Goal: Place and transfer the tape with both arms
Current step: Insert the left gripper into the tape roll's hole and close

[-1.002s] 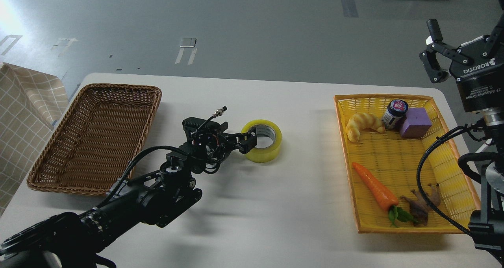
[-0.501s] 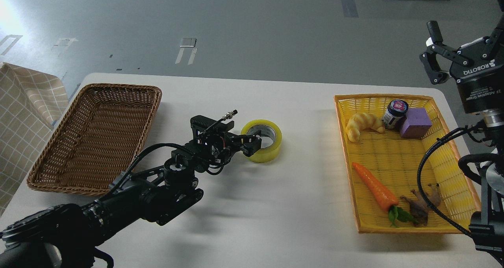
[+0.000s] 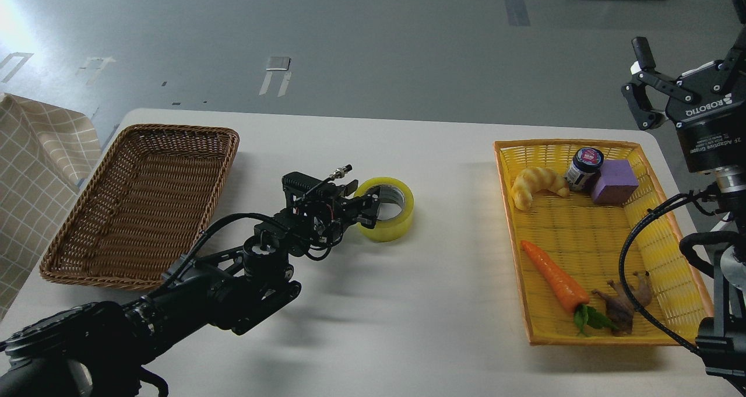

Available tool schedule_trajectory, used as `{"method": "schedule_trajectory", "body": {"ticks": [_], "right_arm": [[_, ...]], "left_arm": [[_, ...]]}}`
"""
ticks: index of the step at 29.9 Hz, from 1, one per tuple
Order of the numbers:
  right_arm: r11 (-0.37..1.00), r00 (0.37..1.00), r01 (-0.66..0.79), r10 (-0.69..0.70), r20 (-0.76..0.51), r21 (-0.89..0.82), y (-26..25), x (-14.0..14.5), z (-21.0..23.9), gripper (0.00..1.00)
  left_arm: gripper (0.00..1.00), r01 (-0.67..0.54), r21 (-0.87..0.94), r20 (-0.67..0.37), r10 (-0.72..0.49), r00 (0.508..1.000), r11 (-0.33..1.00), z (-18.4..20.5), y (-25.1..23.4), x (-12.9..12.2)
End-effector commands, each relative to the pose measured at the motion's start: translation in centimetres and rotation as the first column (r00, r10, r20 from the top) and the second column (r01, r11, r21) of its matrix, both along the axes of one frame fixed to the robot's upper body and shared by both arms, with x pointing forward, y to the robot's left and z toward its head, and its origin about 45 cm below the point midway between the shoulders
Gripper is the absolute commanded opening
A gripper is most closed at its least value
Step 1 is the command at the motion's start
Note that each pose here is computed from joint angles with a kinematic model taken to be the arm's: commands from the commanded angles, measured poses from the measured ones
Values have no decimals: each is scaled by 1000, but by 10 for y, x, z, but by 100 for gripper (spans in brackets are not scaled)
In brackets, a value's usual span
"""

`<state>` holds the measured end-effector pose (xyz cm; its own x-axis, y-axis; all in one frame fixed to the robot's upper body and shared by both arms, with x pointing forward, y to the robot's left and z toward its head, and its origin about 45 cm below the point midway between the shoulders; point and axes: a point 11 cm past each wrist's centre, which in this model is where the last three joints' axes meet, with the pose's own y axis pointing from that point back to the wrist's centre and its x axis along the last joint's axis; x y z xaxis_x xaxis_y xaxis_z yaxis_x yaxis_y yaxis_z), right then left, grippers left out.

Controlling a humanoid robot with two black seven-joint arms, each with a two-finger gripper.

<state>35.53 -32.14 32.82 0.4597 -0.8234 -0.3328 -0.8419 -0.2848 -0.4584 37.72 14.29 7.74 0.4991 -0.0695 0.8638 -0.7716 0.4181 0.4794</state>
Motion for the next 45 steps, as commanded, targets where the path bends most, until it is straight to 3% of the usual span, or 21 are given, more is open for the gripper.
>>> {"method": "schedule_trajectory", "body": {"ticks": [1, 19, 45], "right_arm": [[1000, 1000, 1, -1, -3, -1, 0, -1, -1, 100], [1000, 1000, 9, -9, -18, -26, -7, -3, -4, 100], [999, 1000, 13, -14, -19, -30, -9, -4, -5, 100]], "left_arm": [[48, 1, 4, -9, -1, 1000, 1000, -3, 1, -2], [48, 14, -142, 6, -14, 1000, 990, 27, -28, 5], [49, 46, -71, -9, -47, 999, 996, 13, -16, -5]]}}
